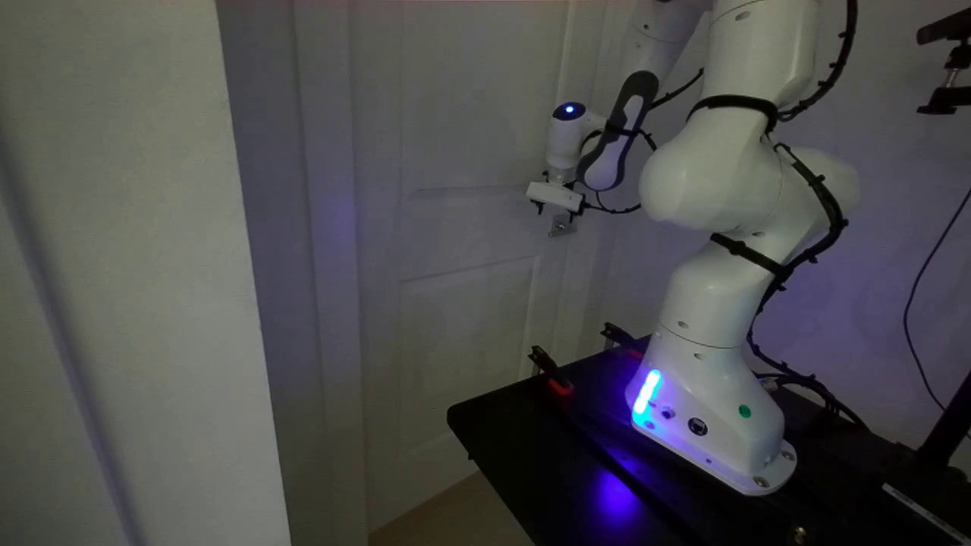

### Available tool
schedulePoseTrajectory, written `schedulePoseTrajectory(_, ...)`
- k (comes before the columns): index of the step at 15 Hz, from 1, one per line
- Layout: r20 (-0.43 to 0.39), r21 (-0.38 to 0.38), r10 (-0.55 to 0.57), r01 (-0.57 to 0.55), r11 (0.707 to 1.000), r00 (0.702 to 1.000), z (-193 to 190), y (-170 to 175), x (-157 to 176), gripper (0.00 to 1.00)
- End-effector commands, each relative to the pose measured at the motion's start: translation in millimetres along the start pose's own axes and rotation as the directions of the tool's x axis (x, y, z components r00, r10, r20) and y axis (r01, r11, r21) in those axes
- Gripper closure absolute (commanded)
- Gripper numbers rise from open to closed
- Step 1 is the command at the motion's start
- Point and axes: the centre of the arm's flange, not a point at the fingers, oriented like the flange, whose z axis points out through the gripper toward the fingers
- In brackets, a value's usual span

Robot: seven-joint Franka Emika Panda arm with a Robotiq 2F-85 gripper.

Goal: Open the door

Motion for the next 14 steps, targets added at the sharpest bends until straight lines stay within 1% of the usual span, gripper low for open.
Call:
schedulePoseTrajectory(1, -0.028, 0.008, 0.007, -0.007, 1.000, 1.000, 37, -3, -2, 0.00)
schedulePoseTrajectory(4, -0.063, -0.008, 0.009, -0.010, 1.000, 0.998, 57, -1, -3, 0.00)
schedulePoseTrajectory(6, -0.070, -0.016, 0.012, -0.013, 1.000, 0.997, 68, -1, -4, 0.00)
schedulePoseTrajectory(14, -0.059, -0.032, 0.026, -0.028, 0.999, 0.998, 108, -4, -30, 0.00)
